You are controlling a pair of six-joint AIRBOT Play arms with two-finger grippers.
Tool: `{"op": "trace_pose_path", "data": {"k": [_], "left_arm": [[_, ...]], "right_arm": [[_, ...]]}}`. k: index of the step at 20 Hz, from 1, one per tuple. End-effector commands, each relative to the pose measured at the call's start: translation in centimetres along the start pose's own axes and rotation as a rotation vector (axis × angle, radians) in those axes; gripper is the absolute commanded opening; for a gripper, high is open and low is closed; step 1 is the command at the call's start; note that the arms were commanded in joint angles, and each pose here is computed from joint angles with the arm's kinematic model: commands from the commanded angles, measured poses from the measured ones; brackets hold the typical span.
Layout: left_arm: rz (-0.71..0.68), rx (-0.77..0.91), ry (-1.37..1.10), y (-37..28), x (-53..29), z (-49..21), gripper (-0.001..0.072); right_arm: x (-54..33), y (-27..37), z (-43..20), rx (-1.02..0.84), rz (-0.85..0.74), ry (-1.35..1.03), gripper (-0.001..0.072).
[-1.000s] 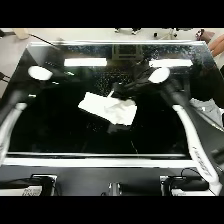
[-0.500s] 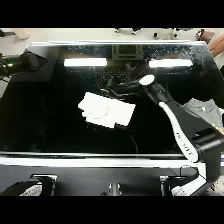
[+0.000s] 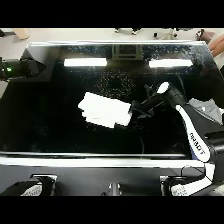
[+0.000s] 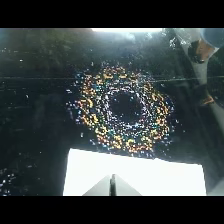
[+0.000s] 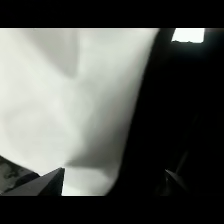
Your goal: Fold the shirts.
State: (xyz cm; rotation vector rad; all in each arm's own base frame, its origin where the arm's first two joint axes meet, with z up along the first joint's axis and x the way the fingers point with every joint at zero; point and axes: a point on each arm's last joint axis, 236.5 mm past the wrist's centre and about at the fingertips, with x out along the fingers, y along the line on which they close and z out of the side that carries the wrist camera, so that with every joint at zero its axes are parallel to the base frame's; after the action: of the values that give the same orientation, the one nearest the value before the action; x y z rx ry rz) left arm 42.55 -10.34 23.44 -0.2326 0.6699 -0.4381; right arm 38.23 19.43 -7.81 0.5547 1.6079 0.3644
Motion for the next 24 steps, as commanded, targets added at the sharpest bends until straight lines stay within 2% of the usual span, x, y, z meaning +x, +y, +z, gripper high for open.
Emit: {"op": "trace_pose_path", "data": {"k": [1, 2, 3, 4, 5, 8, 11, 17, 21, 24], "left_arm": [[-0.002, 0.006, 0.007, -0.3, 0.1, -0.2, 0.0024], [-0.002, 0.006, 0.007, -0.2, 0.1, -0.2, 0.0024], [-0.002, 0.006, 0.007, -0.2, 0.1, -0.2, 0.0024], [-0.001, 0.006, 0.008, -0.2, 0.1, -0.2, 0.0024], [-0.001, 0.006, 0.008, -0.2, 0.2, -0.2, 0.0024], [0.008, 0.012, 0.006, 0.1, 0.2, -0.1, 0.0025], [0.011, 0.014, 0.003, 0.1, 0.2, -0.1, 0.0025], [0.01, 0.015, 0.003, 0.1, 0.2, -0.1, 0.0025], [0.009, 0.014, 0.004, 0.1, 0.2, -0.1, 0.0025], [0.009, 0.014, 0.004, 0.1, 0.2, -0.1, 0.0025]], "right_arm": [[3.0, 2.1, 1.1, 0.053, 0.118, -0.054, 0.0672], [3.1, 2.9, 1.8, 0.069, 0.155, -0.084, 0.0666], [3.1, 3.8, 2.5, 0.075, 0.187, -0.112, 0.0551], [2.7, 4.8, 3.1, 0.076, 0.232, -0.136, 0.0308], [1.7, 5.9, 3.7, 0.063, 0.287, -0.149, 0.0029], [-6.6, 9.6, 5.0, -0.088, 0.435, -0.154, 0.0016], [-18.6, 9.0, 4.8, -0.13, 0.476, -0.159, 0.0017], [-37.3, -2.4, 6.2, 0.039, 0.342, -0.556, 0.0017], [-44.3, -11.8, 5.1, 0.174, 0.273, -0.764, 0.0017], [-46.8, -17.9, 2.8, 0.295, 0.202, -0.832, 0.0018]]}}
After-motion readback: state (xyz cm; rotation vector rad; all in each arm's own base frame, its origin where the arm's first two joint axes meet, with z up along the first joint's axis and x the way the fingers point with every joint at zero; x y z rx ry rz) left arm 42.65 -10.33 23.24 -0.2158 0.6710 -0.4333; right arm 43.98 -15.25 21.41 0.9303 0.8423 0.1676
